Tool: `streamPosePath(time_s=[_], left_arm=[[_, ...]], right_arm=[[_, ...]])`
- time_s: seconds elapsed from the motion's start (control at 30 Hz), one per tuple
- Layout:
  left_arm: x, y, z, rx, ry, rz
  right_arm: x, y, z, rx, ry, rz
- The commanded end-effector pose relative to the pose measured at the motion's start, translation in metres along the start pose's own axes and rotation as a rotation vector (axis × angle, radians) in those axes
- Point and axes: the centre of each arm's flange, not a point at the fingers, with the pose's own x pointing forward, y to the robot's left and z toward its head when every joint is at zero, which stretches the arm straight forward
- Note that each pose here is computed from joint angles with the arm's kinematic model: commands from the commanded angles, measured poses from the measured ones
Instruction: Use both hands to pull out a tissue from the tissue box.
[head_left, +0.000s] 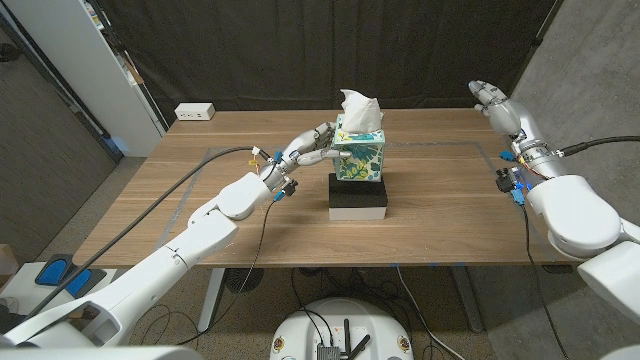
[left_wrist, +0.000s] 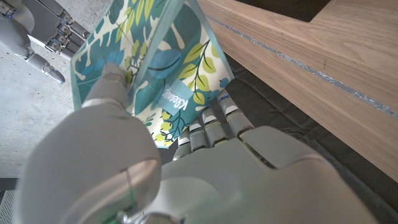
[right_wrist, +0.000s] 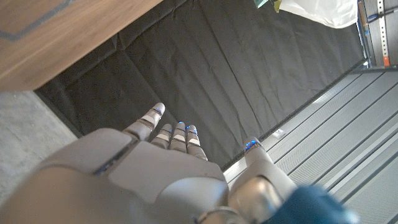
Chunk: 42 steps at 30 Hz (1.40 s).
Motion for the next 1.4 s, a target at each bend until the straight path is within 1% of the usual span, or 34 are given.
streamPosePath(time_s=[0.03,0.23,0.43,0.6,0.7,0.83,1.13,1.4], left_arm=[[0.002,-0.001,-0.001,-0.003,0.002,-0.001],[0.004,-0.001,0.0,0.001,0.001,-0.005],[0.006,-0.001,0.0,0.004,0.003,-0.006],[0.007,0.0,0.0,0.008,0.003,-0.005],[0.007,0.001,0.0,0.008,0.006,-0.003],[0.007,0.002,-0.001,0.007,0.007,-0.006],[0.01,0.004,-0.003,0.007,0.011,-0.01],[0.014,0.005,-0.007,-0.003,0.013,-0.019]], right_arm=[[-0.004,0.011,0.012,-0.203,-0.065,-0.095],[-0.006,0.014,0.013,-0.262,-0.065,-0.122],[-0.01,0.018,0.015,-0.342,-0.099,-0.176],[-0.01,0.021,0.017,-0.379,-0.085,-0.16],[-0.01,0.022,0.018,-0.402,-0.077,-0.165],[-0.01,0.024,0.018,-0.421,-0.084,-0.185],[-0.009,0.03,0.018,-0.446,-0.087,-0.201],[-0.008,0.036,0.021,-0.459,-0.087,-0.2]])
